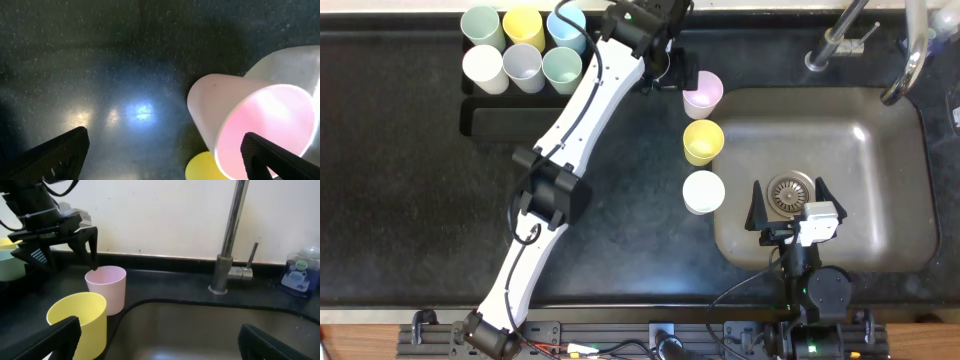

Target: Store Cups

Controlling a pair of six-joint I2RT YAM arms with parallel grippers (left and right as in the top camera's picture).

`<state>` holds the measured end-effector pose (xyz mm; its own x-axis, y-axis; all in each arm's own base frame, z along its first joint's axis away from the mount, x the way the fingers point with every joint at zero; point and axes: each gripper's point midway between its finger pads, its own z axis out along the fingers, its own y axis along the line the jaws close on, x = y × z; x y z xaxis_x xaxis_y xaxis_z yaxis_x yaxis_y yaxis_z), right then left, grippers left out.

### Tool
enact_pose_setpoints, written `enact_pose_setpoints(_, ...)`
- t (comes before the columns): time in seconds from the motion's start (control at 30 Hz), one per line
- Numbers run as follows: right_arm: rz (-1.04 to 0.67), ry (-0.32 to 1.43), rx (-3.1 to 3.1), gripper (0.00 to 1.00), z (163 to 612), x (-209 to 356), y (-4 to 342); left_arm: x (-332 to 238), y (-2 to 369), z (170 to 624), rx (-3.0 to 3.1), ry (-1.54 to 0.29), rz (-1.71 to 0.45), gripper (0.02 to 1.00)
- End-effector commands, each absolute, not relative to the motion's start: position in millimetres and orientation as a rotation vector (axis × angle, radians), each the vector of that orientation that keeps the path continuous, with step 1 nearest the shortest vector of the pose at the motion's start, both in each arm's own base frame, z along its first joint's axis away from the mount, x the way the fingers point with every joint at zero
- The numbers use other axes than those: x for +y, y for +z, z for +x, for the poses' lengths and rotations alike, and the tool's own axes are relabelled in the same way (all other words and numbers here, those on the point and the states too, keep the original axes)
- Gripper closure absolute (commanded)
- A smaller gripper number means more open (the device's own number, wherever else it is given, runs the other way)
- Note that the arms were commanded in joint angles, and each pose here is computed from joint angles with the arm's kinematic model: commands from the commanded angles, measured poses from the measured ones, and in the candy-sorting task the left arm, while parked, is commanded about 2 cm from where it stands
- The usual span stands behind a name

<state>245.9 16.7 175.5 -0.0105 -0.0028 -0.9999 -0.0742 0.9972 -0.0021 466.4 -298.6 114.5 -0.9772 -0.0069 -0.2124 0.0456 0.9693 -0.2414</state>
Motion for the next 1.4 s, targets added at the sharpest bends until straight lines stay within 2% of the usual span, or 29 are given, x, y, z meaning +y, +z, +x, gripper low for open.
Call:
enact_pose_setpoints(0.03,-0.069,0.061,1.581,0.003,246,18,172,-305,116,459,2.927,-0.392,0.022,0.02)
enact_pose_setpoints(0.57,-0.069,0.061,1.581,0.003,246,18,172,-316,90,453,2.975,-0.393,0.039,0.02)
enact_pose_setpoints(0.6,-0.069,0.062,1.581,0.003,246,18,172,-315,91,455,2.97,-0.388,0.038,0.084)
enact_pose_setpoints(0.63,-0.069,0.062,1.581,0.003,246,18,172,-315,91,456,2.963,-0.382,0.037,0.264)
enact_pose_setpoints(0.67,-0.069,0.061,1.581,0.003,246,18,172,-315,91,458,2.956,-0.383,0.037,0.57)
enact_pose_setpoints(0.7,-0.069,0.061,1.581,0.005,246,18,172,-316,91,459,2.951,-0.387,0.038,0.816)
enact_pose_setpoints(0.73,-0.069,0.061,1.581,0.005,246,18,172,-317,92,460,2.945,-0.391,0.038,0.987)
enact_pose_setpoints(0.9,-0.069,0.061,1.581,0.003,246,18,172,-321,96,467,2.908,-0.416,0.047,0.985)
enact_pose_setpoints(1.03,-0.069,0.061,1.581,0.003,246,18,172,-320,119,473,2.856,-0.448,0.04,0.982)
enact_pose_setpoints(1.13,-0.069,0.061,1.581,0.007,246,18,172,-302,155,476,2.805,-0.467,-0.003,0.982)
enact_pose_setpoints(1.23,-0.069,0.061,1.581,0.001,246,18,172,-261,208,475,2.742,-0.435,-0.125,0.982)
enact_pose_setpoints(1.33,-0.069,0.061,1.581,0.005,246,18,172,-200,259,466,2.67,-0.387,-0.289,0.982)
enact_pose_setpoints(1.4,-0.069,0.061,1.581,0.005,246,18,172,-152,281,458,2.626,-0.342,-0.431,0.982)
